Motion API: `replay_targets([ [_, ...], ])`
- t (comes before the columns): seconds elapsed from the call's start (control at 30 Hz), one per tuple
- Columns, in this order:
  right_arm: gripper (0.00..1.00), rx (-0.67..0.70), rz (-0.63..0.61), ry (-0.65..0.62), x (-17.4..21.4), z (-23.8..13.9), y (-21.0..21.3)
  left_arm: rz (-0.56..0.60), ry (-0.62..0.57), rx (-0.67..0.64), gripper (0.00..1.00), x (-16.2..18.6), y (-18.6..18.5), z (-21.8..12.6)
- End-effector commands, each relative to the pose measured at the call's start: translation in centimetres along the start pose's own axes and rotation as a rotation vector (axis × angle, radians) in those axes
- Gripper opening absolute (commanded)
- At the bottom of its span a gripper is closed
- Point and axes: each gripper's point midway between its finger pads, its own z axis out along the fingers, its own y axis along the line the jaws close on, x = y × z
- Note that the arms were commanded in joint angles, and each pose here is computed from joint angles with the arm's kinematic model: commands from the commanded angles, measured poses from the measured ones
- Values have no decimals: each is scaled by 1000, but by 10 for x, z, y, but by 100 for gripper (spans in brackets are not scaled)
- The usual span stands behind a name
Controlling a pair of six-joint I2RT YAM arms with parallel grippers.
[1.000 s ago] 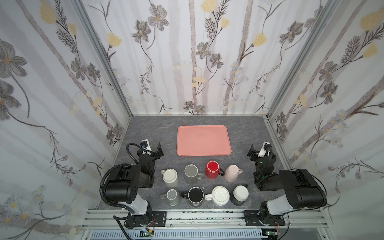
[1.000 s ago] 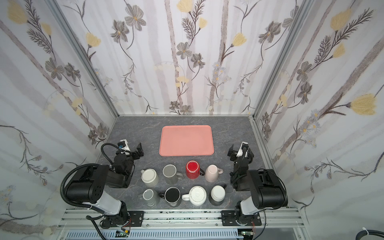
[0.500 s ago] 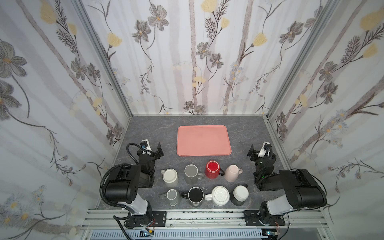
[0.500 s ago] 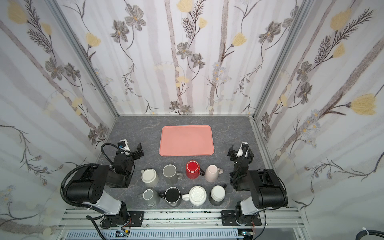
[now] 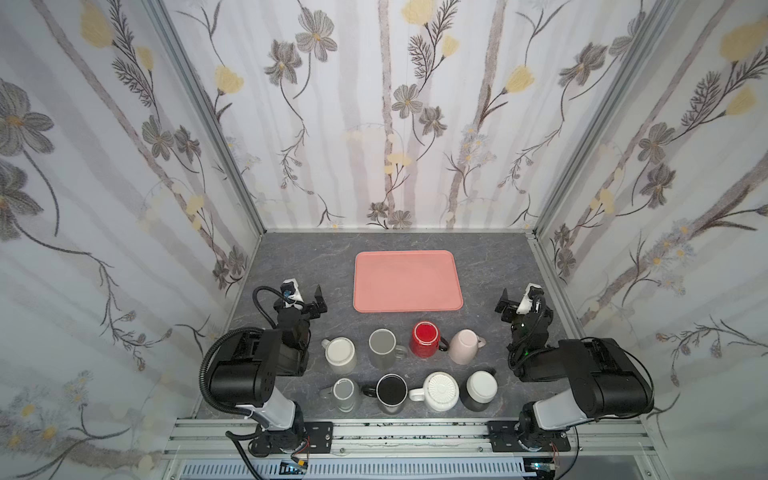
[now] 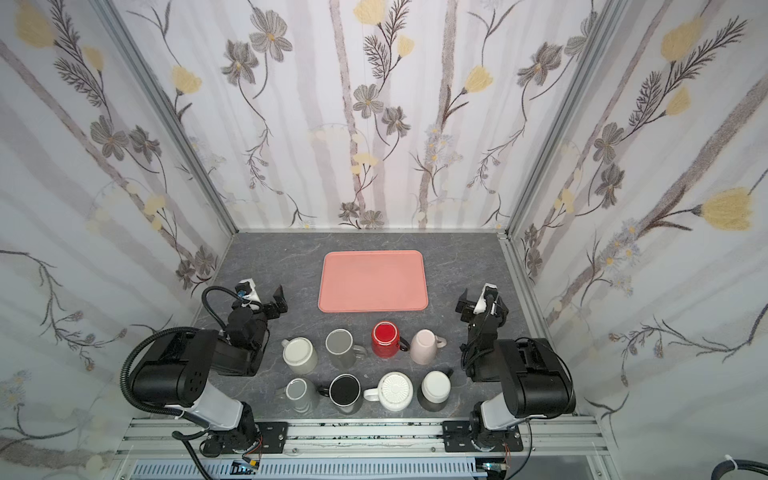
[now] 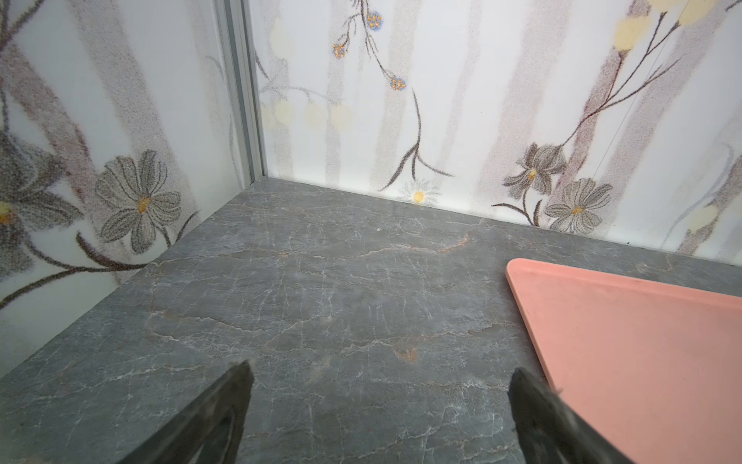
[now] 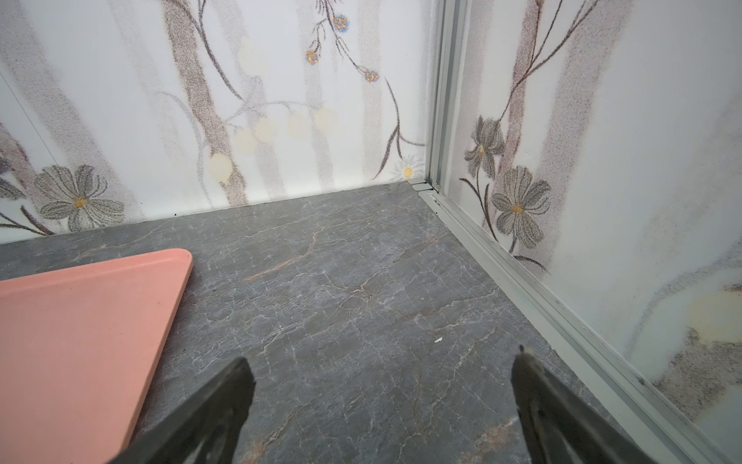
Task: Turn the mug right side up
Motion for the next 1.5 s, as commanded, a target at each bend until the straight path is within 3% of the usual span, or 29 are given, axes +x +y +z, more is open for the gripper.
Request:
replay_targets([
  [0.0,100,-24,9,-22,-6,0,4,0,-29,-1,100,-9,0,-2],
  [0.2,100,-18,19,-37,-10,-1,2,-6,-29,-11,100,-40,-2,-5],
  [0.47,100,-20,-6,-65,-15,-11,6,-307,-326,-88,100,-138,17,-53],
  [0.57,100,-34,13,24,-7,10,6,-386,-379,-47,100,-163,14,-66],
  [0.63,100,-45,20,-21,-15,5,5,-438,-399,-34,100,-170,15,-72],
  [0.77,100,147,39,10,-41,4,-14,-643,-404,-96,100,-160,33,-81],
  [0.87,100,337,174,0,-55,6,-40,-981,-353,-285,100,-117,67,-87],
  [0.9,100,403,245,26,-52,6,-48,-1029,-347,-294,100,-112,69,-90],
  [0.97,100,506,424,117,-41,3,-58,-1009,-353,-192,100,-119,60,-92],
  [1.0,100,481,479,152,-41,7,-54,-999,-355,-147,100,-122,54,-92],
  [1.07,100,295,481,192,-45,16,-26,-1005,-348,-91,100,-124,46,-93],
  [1.23,100,54,502,239,-50,4,13,-1005,-341,27,100,-134,29,-94],
  [1.33,100,-41,401,329,-47,-10,42,-931,-253,138,100,-146,2,-86],
  [1.47,100,-182,320,432,-36,-37,77,-850,-41,249,100,-145,-39,-68],
])
